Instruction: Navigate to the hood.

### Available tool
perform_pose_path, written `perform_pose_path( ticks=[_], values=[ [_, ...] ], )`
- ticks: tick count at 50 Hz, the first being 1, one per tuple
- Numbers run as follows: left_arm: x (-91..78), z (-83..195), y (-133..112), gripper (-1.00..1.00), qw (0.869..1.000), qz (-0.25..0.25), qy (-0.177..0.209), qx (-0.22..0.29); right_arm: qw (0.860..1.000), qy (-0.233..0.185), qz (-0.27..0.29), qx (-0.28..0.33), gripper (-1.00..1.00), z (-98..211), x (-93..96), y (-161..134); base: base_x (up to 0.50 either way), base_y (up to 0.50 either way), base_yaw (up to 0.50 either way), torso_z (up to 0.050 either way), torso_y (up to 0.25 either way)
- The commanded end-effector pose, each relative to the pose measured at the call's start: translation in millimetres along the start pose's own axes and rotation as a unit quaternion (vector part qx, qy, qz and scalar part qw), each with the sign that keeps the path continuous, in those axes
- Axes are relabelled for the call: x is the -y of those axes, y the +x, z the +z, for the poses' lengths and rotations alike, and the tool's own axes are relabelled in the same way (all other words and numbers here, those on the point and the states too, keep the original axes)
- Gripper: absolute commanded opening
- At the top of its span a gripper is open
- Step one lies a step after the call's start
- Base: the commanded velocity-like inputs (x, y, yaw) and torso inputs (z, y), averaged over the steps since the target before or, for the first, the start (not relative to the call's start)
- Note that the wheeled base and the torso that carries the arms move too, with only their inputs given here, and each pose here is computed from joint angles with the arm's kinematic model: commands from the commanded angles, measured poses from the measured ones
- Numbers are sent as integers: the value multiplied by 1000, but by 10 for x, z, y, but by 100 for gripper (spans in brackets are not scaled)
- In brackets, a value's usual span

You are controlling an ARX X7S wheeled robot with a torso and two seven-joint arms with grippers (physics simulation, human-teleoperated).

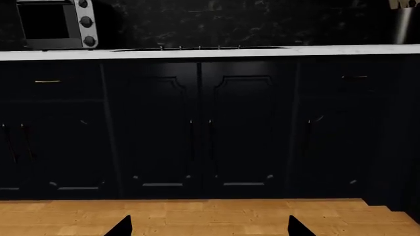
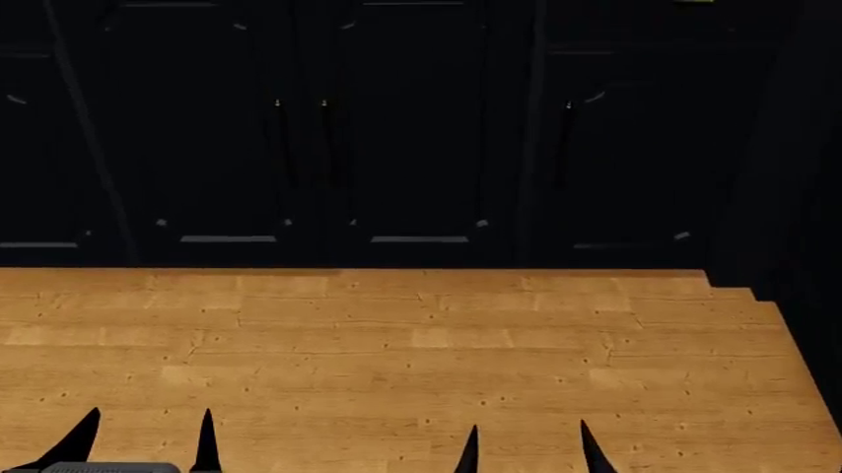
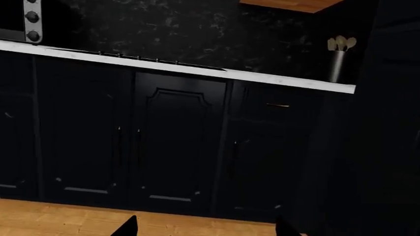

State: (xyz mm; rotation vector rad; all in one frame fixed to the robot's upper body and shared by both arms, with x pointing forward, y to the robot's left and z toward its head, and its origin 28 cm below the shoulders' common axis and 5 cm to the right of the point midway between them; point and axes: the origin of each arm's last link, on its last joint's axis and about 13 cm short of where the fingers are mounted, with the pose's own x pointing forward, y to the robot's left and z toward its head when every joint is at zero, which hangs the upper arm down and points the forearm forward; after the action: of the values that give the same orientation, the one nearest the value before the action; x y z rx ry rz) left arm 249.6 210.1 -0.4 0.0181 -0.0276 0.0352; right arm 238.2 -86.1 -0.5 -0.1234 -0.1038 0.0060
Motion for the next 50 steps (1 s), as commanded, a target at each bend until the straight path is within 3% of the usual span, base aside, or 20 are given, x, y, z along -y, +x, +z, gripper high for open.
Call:
perform_pose_path(
  ticks=[1, 50],
  values=[
    [4, -5, 6, 100, 1000, 0, -1, 0, 1000, 1, 3, 0, 100, -8, 4, 2, 9, 414, 0, 0, 0],
    [6, 9, -10, 100, 1000, -1, 0, 1, 1000, -4, 6, -4, 100, 2, 3, -15, 9, 416, 0, 0, 0]
  ],
)
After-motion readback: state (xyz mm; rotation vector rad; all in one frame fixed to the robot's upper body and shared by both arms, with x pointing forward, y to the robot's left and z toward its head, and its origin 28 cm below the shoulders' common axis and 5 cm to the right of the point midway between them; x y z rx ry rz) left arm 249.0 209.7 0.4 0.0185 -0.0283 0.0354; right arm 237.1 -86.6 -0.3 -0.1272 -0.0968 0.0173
